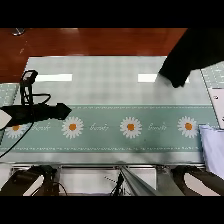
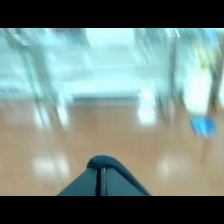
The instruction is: Fold the shirts.
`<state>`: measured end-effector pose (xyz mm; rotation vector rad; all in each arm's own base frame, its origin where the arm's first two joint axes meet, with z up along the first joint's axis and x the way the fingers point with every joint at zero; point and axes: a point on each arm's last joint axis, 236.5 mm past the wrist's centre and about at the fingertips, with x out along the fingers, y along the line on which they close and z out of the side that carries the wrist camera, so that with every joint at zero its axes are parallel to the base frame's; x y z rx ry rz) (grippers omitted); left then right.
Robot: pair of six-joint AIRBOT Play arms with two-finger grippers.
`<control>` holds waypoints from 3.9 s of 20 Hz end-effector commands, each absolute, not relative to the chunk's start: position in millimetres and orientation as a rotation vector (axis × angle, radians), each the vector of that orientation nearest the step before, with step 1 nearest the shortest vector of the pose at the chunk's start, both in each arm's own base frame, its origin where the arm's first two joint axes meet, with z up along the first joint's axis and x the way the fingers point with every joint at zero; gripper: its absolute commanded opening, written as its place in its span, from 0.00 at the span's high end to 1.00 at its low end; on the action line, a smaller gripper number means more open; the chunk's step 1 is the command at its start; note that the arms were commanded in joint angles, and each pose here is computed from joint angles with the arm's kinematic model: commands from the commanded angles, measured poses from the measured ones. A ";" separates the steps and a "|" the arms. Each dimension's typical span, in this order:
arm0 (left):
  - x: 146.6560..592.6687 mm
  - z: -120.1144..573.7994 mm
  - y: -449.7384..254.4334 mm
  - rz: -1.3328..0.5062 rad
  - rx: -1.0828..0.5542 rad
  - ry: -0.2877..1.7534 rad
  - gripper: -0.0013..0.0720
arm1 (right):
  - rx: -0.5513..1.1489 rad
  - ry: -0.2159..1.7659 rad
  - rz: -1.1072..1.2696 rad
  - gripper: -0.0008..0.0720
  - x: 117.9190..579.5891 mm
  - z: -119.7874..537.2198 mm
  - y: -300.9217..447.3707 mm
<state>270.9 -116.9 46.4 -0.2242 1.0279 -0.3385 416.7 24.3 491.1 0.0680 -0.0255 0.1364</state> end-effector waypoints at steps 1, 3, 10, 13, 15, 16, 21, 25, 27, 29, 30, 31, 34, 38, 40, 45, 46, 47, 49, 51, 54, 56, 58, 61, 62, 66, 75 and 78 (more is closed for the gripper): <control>269.7 50.7 -129.4 -0.367 -0.312 0.979 0.02 | 0.019 -0.195 0.246 0.96 361.1 556.3 66.0; 272.1 53.1 -130.6 -0.368 -0.323 0.966 0.02 | 0.013 -0.218 0.308 0.96 341.9 564.6 86.8; 273.3 53.8 -130.4 -0.367 -0.323 0.960 0.02 | -0.019 0.139 0.641 0.96 324.7 462.9 195.2; 273.5 53.9 -130.2 -0.366 -0.322 0.959 0.02 | 0.033 0.444 0.838 0.96 312.4 354.2 268.3; 274.9 54.2 -129.1 -0.364 -0.316 0.953 0.02 | 0.086 0.584 0.869 0.96 308.1 285.8 304.1; 276.7 53.6 -125.3 -0.359 -0.285 0.944 0.02 | 0.129 0.643 0.867 0.97 305.0 252.8 319.2; 287.4 49.6 -94.5 -0.249 -0.272 0.928 0.02 | 0.204 0.969 0.927 0.96 248.3 118.5 379.1; 287.4 50.3 -95.2 -0.243 -0.305 0.932 0.02 | 0.285 1.179 0.967 0.26 213.5 76.1 409.0; 285.5 50.9 -99.7 -0.255 -0.326 0.939 0.02 | 0.305 1.101 0.938 0.13 242.3 93.8 393.8; 278.6 45.7 -99.4 -0.258 -0.315 0.975 0.02 | 0.335 0.961 0.815 0.13 302.8 127.6 342.2; 271.2 39.9 -97.4 -0.255 -0.295 1.013 0.02 | 0.373 0.899 0.725 0.13 335.1 144.8 301.6; 262.5 33.4 -94.3 -0.250 -0.275 1.057 0.02 | 0.407 0.855 0.625 0.13 361.2 155.1 255.9; 232.6 2.9 -74.0 -0.167 -0.293 1.228 0.02 | 0.413 0.884 0.265 0.13 393.4 135.3 94.8; 190.7 -59.1 -90.5 -0.173 -0.587 1.448 0.02 | 0.554 1.060 0.005 0.14 357.6 50.6 -12.6; 193.2 -60.2 -124.5 -0.327 -0.755 1.413 0.02 | 0.625 1.119 0.005 0.14 337.9 14.3 -13.1; 199.7 -69.1 -169.0 -0.512 -0.863 1.397 0.02 | 0.688 1.264 0.078 0.14 308.9 -37.3 22.4; 202.0 -72.4 -175.6 -0.528 -0.865 1.397 0.02 | 0.681 1.303 0.105 0.14 304.9 -42.9 33.0; 204.3 -74.7 -181.0 -0.542 -0.866 1.396 0.02 | 0.670 1.333 0.139 0.14 301.6 -46.2 45.3; 209.3 -72.7 -190.6 -0.592 -0.861 1.383 0.23 | 0.612 1.394 0.215 0.14 292.8 -52.5 72.1; 215.2 -69.9 -192.4 -0.620 -0.835 1.364 0.95 | 0.551 1.467 0.296 0.14 279.2 -60.5 101.4; 228.8 -59.3 -192.8 -0.642 -0.811 1.322 0.95 | 0.442 1.624 0.421 0.14 240.5 -74.6 141.7; 236.1 -53.1 -193.1 -0.651 -0.802 1.302 0.95 | 0.377 1.731 0.472 0.14 202.2 -87.6 160.7; 239.5 -49.5 -193.7 -0.656 -0.802 1.291 0.95 | 0.355 1.808 0.498 0.14 169.4 -97.9 175.6; 240.3 -48.9 -194.0 -0.656 -0.805 1.289 0.95 | 0.371 1.791 0.546 0.14 154.7 -103.3 208.1; 240.3 -48.9 -194.0 -0.656 -0.806 1.289 0.95 | 0.372 1.766 0.552 0.14 156.2 -103.7 218.2; 244.9 -44.6 -196.3 -0.654 -0.836 1.271 0.95 | 0.513 1.650 0.538 0.14 177.8 -106.7 264.1; 313.9 91.6 -202.9 -0.873 -0.864 0.934 0.95 | 0.542 1.150 0.744 0.97 338.0 60.2 273.6; 358.9 260.5 -189.8 -0.969 -0.782 0.505 0.95 | 0.424 0.752 0.704 0.97 404.0 237.2 217.5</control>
